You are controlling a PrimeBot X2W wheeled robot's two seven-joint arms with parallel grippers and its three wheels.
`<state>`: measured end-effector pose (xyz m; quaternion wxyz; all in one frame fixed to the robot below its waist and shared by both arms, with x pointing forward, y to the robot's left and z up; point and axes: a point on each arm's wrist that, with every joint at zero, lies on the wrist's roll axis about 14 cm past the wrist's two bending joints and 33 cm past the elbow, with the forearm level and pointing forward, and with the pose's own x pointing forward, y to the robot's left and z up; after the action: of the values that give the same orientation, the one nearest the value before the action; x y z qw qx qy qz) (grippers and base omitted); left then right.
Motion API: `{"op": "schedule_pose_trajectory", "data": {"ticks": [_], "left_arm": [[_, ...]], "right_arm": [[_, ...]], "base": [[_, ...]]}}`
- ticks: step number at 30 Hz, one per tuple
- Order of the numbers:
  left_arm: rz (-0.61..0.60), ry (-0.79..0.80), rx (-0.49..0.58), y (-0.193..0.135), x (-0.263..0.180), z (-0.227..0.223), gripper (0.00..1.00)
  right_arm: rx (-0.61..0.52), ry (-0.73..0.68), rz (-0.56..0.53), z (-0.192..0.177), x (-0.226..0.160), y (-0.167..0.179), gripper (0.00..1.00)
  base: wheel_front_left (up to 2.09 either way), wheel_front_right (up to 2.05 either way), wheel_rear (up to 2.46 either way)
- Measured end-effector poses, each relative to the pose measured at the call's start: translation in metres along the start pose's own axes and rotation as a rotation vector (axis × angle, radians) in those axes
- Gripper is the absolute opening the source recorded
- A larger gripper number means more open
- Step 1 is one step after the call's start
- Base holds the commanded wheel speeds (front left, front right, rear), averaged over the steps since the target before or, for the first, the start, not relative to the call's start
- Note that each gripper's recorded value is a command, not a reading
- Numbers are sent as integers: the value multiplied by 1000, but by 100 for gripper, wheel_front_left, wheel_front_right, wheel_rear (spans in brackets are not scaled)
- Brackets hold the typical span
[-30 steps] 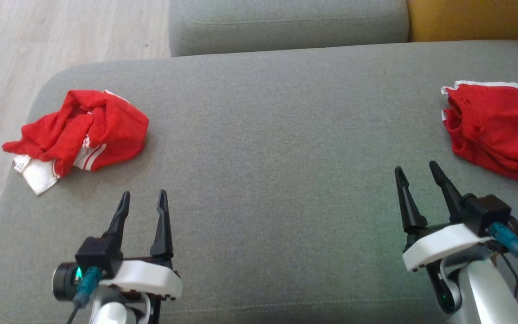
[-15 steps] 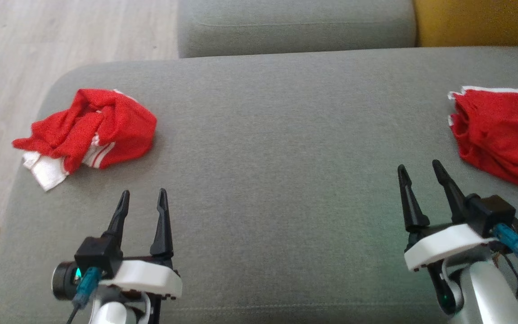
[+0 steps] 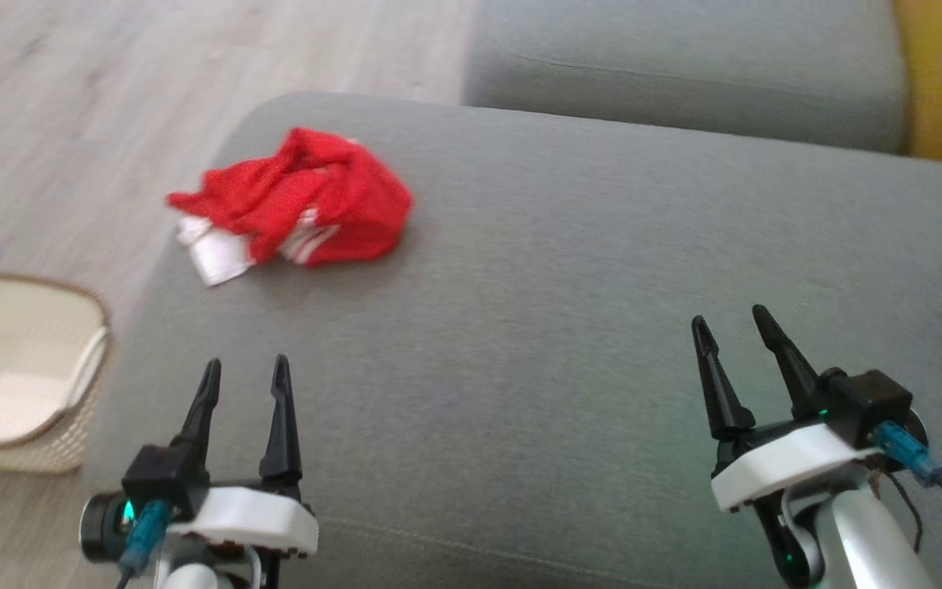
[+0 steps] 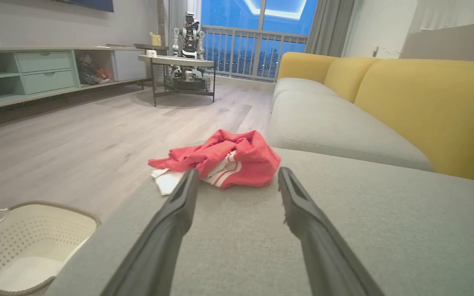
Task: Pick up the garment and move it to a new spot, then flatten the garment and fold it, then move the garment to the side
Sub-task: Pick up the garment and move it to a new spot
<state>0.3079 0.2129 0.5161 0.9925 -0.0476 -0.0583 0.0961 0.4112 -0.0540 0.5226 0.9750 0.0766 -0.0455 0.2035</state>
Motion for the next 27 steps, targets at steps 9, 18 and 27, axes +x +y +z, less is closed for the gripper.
{"op": "schedule_pose_trajectory", "data": {"ticks": [9,18,27], "left_arm": [[171,-15,22,52,-38,6,100],[236,-7,22,70,-56,4,100],[220,-15,30,72,-53,7,100]], "right_arm": [[30,25,207,-10,21,72,100],[40,44,263,-16,23,92,100],[46,45,234,-16,22,82,100]], "base": [[0,0,0],[0,0,0],[0,0,0]]}}
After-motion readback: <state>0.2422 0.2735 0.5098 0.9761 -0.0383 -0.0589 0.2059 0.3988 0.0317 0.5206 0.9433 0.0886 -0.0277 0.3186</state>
